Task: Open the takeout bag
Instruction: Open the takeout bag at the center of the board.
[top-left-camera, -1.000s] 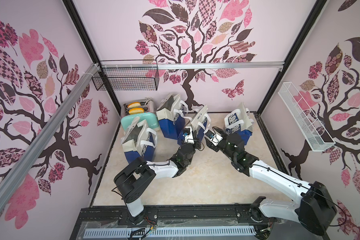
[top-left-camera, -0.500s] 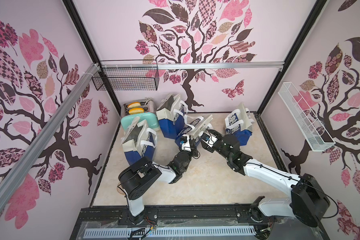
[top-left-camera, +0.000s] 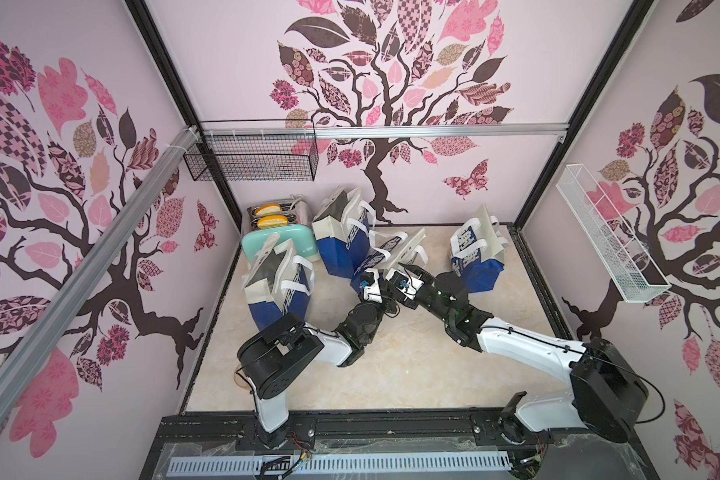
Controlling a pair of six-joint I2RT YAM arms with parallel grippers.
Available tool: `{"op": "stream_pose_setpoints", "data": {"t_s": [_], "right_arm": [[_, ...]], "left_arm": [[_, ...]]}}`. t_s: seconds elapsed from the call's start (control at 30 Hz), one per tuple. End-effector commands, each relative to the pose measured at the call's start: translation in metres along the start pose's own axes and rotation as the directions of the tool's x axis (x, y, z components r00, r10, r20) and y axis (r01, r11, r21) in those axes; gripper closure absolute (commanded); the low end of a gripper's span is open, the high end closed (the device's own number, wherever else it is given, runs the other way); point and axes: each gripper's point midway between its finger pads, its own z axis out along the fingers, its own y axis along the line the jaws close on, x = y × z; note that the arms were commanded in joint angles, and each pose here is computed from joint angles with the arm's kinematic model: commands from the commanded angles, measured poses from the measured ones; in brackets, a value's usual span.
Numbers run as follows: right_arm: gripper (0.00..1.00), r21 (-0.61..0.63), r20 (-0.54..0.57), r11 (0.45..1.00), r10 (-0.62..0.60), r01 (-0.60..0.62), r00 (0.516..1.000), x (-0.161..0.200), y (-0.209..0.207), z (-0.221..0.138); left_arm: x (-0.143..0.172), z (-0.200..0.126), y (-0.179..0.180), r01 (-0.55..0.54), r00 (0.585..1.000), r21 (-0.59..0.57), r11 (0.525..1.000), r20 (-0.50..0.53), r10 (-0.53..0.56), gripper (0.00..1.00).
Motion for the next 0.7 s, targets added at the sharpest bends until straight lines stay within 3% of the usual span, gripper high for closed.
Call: {"op": "stream_pose_setpoints", "data": {"t_s": [0.0,0.47,0.67], "right_arm": [[0.39,0.06,0.038,0.998,0.011,-0.013,0.999,-0.017,-0.014,0.006],[0.57,0.229,0.068,0.973,-0.038,0.022,0.997,-0.024,-0.027,0.016],[0.59,0.298,0.078,0.954,-0.066,0.04,0.995,-0.026,-0.029,0.021]], "left_arm": [[0.006,0.003,-0.001,-0.002,1.0,0.012,1.0,-0.015,0.003,1.0],[0.007,0.002,-0.007,-0.012,1.0,0.034,0.999,-0.019,0.013,1.0],[0.009,0.001,-0.009,-0.015,1.0,0.045,0.999,-0.026,0.017,1.0]]}}
